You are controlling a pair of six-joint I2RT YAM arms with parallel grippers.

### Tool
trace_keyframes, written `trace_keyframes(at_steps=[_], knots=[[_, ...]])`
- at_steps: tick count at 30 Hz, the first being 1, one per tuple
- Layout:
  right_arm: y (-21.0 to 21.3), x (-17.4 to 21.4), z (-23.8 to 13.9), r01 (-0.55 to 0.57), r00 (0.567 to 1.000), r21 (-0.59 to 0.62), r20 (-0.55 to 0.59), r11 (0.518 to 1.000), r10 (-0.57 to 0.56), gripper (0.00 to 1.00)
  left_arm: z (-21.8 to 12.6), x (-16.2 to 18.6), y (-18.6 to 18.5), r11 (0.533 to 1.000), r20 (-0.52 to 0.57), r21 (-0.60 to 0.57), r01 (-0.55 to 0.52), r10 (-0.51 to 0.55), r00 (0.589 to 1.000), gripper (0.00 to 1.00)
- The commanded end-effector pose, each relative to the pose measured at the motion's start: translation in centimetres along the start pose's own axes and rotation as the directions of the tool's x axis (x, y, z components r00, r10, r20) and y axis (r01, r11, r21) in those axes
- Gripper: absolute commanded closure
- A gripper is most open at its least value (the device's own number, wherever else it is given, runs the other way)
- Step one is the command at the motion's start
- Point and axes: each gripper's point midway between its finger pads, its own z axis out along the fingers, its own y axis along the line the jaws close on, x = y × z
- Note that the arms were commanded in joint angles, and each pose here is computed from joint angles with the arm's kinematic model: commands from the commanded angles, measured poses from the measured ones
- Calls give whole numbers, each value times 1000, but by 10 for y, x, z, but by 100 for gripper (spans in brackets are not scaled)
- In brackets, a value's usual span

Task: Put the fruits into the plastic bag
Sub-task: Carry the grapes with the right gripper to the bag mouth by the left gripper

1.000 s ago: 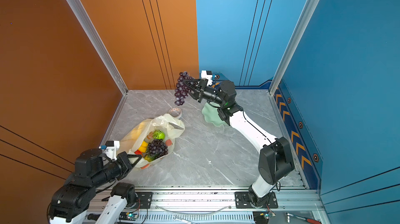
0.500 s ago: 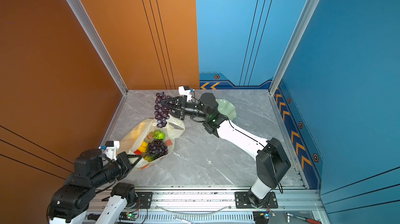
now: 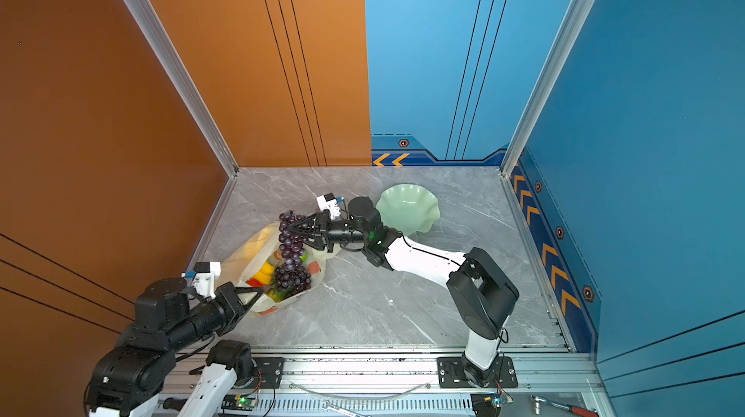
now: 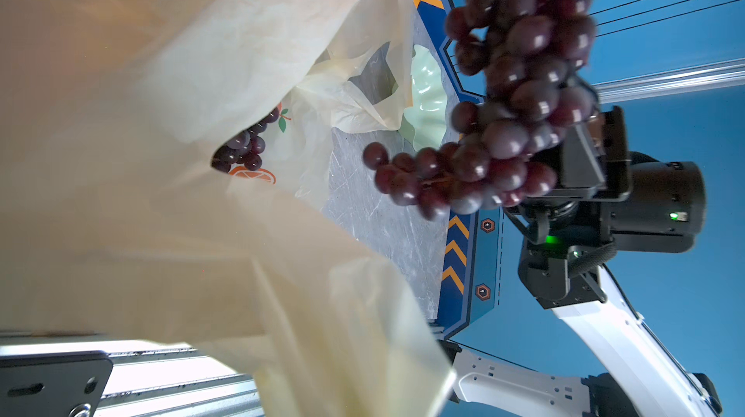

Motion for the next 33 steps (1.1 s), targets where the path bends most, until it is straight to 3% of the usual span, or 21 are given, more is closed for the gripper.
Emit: trace_keyframes(at_steps=[1,18,33], knots=[[-1,4,3,72,997,-27,-12,997,-72,68,-5,-2,-13,999,2,38,-17,17,1000,100],[-74,17,12,13,996,71,-91,997,-6,68,1,-13,-22,999,10,37,-13,13,1000,100],[-90,38,53,-21,980,112,-192,993,43,68,4,-13,-23,999,7,52,-4,3,1000,100]])
